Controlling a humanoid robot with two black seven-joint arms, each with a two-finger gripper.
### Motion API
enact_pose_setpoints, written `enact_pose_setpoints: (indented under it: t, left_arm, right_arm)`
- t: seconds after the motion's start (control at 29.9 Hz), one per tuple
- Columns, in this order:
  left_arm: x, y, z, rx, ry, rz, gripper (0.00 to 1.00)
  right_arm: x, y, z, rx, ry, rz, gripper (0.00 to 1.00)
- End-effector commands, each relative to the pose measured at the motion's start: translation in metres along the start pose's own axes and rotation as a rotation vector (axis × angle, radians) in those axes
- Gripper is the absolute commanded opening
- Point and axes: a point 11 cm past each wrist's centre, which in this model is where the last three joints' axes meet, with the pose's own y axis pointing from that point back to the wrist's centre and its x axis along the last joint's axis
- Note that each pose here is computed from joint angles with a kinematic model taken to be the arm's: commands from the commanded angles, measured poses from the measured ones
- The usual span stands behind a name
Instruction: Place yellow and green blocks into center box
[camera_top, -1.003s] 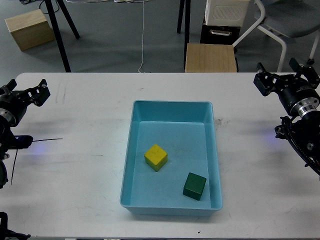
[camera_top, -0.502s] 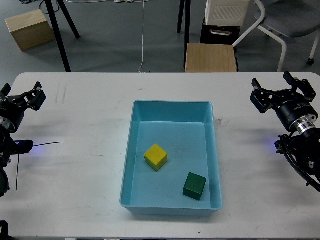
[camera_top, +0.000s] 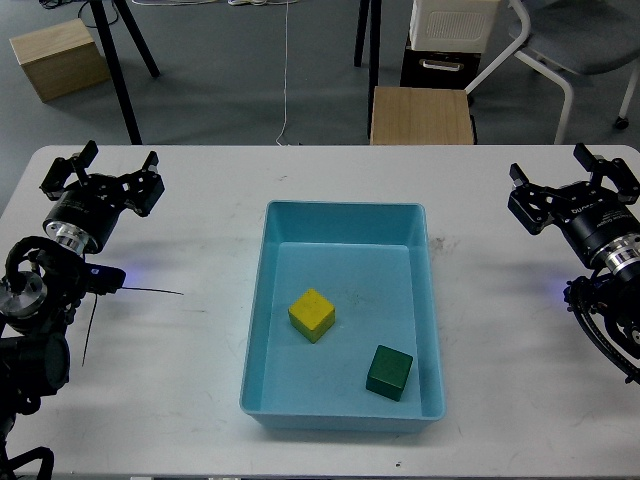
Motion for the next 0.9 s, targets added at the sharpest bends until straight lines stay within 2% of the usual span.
enact_pose_setpoints:
  t: [0.0, 0.33, 0.54, 0.87]
  left_arm:
    - [-0.007, -0.011, -0.015, 0.048, -0.04, -0.005, 1.0]
    - [-0.009, -0.037, -0.049, 0.01, -0.089, 0.082, 1.0]
    - [-0.018, -0.049, -0.042, -0.062, -0.186, 0.147, 1.0]
    - [-0.028, -0.055, -0.04, -0.066, -0.189, 0.127, 1.0]
  right_arm:
    - [-0.002, 0.003, -0.003, -0.001, 0.014, -0.026, 1.0]
    - [-0.001, 0.005, -0.004, -0.008, 0.047, -0.025, 1.0]
    - [-0.001, 0.005, -0.003, -0.014, 0.062, -0.022, 1.0]
    - [0.005, 0.008, -0.005, -0.014, 0.09, -0.01, 1.0]
